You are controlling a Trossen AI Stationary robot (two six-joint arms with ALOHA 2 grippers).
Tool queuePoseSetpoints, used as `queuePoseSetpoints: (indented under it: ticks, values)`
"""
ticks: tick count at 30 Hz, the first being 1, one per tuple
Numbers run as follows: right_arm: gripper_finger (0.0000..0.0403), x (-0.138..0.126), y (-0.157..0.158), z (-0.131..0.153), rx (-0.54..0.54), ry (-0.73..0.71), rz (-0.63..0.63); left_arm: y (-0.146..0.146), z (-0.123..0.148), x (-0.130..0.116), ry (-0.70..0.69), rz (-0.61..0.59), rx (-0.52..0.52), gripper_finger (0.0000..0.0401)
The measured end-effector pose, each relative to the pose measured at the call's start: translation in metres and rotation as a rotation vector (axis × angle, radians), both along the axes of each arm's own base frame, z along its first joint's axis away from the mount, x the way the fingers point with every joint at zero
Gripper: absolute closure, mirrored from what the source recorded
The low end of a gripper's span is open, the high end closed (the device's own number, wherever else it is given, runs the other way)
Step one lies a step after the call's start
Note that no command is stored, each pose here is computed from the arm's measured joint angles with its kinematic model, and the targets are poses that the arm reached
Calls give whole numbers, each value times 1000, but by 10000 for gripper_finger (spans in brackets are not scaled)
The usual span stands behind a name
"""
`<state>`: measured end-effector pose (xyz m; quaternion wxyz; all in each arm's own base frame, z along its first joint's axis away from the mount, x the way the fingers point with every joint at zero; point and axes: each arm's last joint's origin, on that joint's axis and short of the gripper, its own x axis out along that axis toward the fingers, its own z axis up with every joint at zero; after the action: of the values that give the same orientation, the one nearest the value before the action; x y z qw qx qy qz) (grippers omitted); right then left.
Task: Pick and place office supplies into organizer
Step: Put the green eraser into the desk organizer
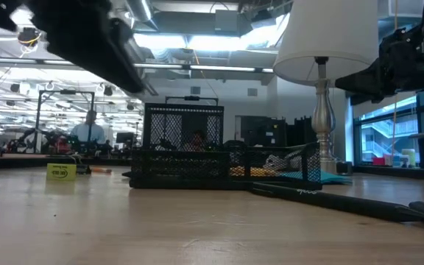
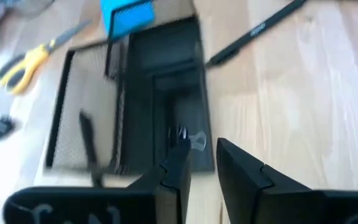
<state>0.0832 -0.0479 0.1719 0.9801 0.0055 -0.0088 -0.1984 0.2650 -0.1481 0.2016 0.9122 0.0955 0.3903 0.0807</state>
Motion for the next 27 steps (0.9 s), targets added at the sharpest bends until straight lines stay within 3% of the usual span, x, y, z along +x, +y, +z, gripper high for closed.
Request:
queuePoseSetpoints:
  ticks: [5,11,21,27]
  values:
    - [345,0,0,0,0,0,0,2,3,-23,99,65,0,331]
    - [345,0,0,0,4,-2,0,13,-7,-36,252,130,110,318]
    - [345,0,0,0,4,-2,1,29,-21,-27,382,169,105,250]
    - [345,0,0,0,4,-2,1,38,-24,-22,448,163,57,256]
